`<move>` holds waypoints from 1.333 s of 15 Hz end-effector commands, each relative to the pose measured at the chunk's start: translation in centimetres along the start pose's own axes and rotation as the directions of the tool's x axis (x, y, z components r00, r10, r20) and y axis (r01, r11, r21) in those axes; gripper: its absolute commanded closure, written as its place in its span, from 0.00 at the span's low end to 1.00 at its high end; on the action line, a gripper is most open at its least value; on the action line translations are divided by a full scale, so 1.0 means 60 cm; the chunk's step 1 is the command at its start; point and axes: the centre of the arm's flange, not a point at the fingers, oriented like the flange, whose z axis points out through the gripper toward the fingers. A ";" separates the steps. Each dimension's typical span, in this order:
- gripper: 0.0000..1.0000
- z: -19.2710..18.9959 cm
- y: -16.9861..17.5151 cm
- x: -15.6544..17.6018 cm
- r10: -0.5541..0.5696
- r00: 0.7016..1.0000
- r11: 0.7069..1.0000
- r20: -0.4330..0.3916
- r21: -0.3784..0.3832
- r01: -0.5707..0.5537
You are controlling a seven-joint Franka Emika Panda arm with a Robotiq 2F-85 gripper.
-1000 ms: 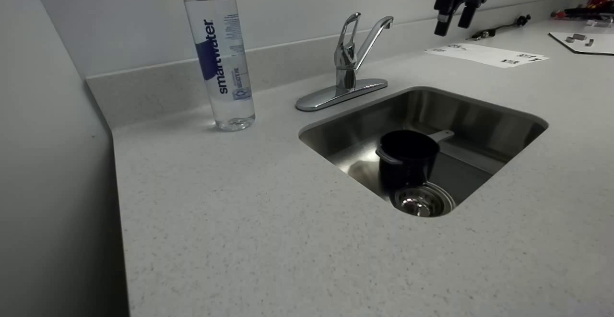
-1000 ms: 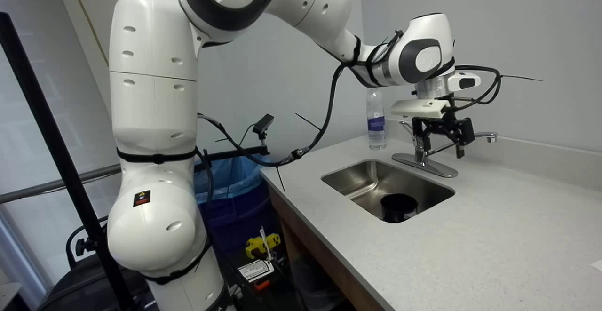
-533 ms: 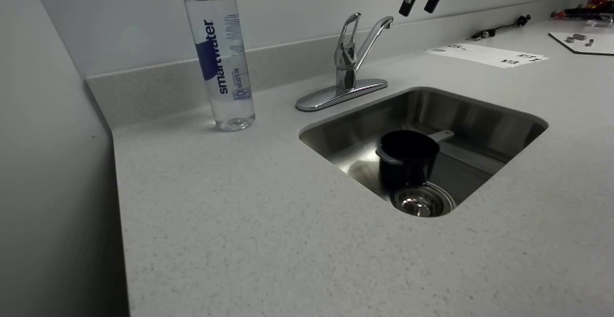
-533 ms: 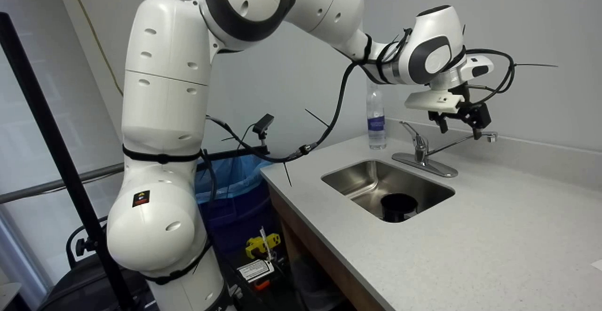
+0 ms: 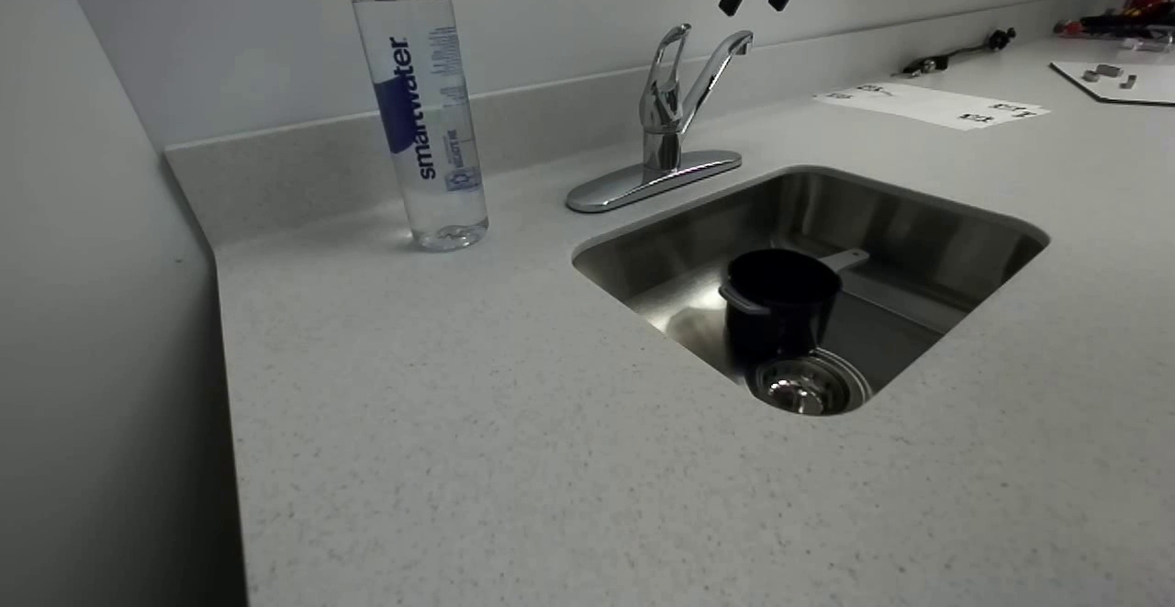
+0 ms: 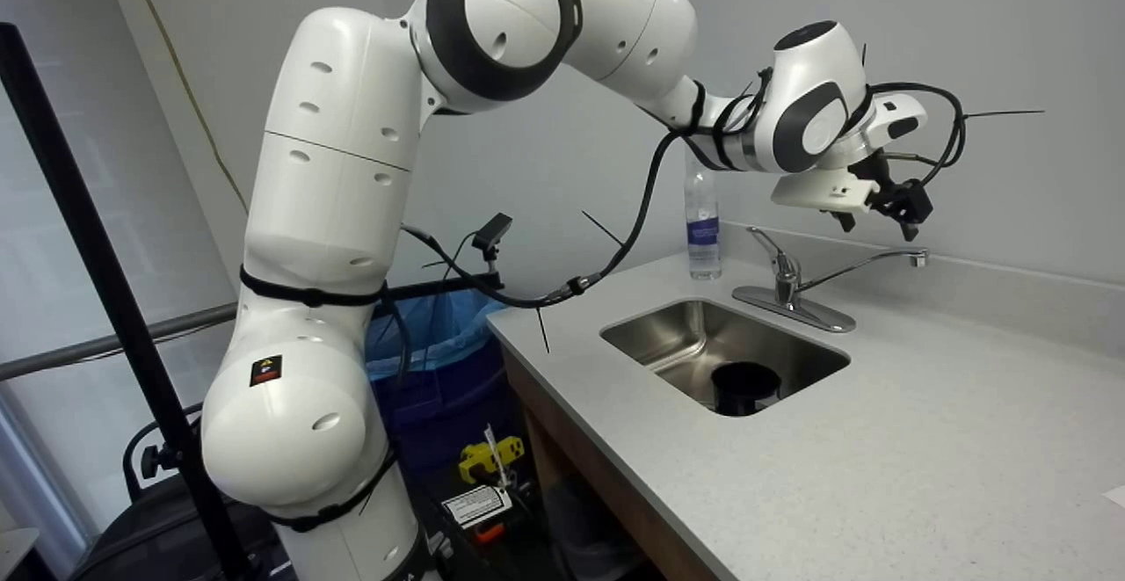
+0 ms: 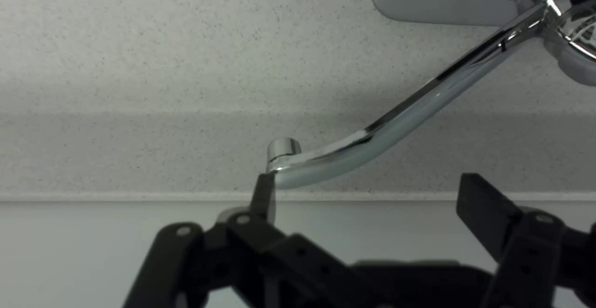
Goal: Rotate the spout from right to left
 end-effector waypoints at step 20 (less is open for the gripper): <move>0.00 0.127 -0.047 0.027 0.123 0.985 0.988 -0.123 -0.078 -0.134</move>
